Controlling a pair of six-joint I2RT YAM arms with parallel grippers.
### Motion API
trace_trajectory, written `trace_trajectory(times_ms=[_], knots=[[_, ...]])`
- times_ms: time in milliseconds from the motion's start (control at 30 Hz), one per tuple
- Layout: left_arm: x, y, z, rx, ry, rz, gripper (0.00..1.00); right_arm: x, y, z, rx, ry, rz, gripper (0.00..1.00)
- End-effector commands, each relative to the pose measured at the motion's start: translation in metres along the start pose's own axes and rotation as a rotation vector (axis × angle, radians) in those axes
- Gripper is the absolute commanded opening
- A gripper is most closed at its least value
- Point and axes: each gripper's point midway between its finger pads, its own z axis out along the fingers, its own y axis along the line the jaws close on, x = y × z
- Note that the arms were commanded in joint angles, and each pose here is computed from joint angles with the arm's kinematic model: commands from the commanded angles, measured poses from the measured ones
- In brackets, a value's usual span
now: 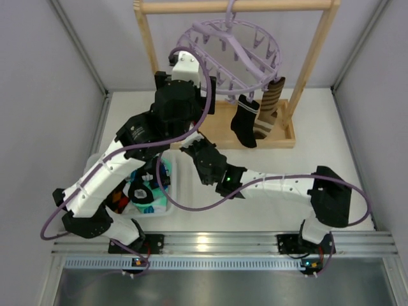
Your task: Remove the socks clipped to the hanger
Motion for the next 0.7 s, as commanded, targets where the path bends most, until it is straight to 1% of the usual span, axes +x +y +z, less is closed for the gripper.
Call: trace_trajectory(times_ms=[0, 33, 300, 467, 600, 667], knots=[[-0.013, 0.008, 0.006, -0.076, -0.035, 0.018, 0.98, -0.023, 0.003, 0.001, 0.080, -0.014, -0.033, 0.00], [-0.009, 0.005, 0.012, -0.091, -0.025, 0.034, 0.98, -0.028, 0.005, 0.002, 0.082, -0.017, -0.036, 0.00], [0.014, -0.002, 0.047, -0.148, 0.026, 0.096, 0.98, -0.027, 0.021, 0.008, 0.079, -0.003, -0.079, 0.00], [0.024, 0.001, 0.056, -0.213, 0.040, 0.135, 0.89, -0.028, 0.027, 0.010, 0.062, -0.004, -0.093, 0.00], [0.028, 0.003, 0.055, -0.225, 0.046, 0.140, 0.82, -0.028, 0.028, 0.011, 0.056, -0.008, -0.092, 0.00], [0.029, 0.001, 0.049, -0.209, 0.044, 0.127, 0.82, -0.028, 0.029, 0.012, 0.051, -0.009, -0.090, 0.00]])
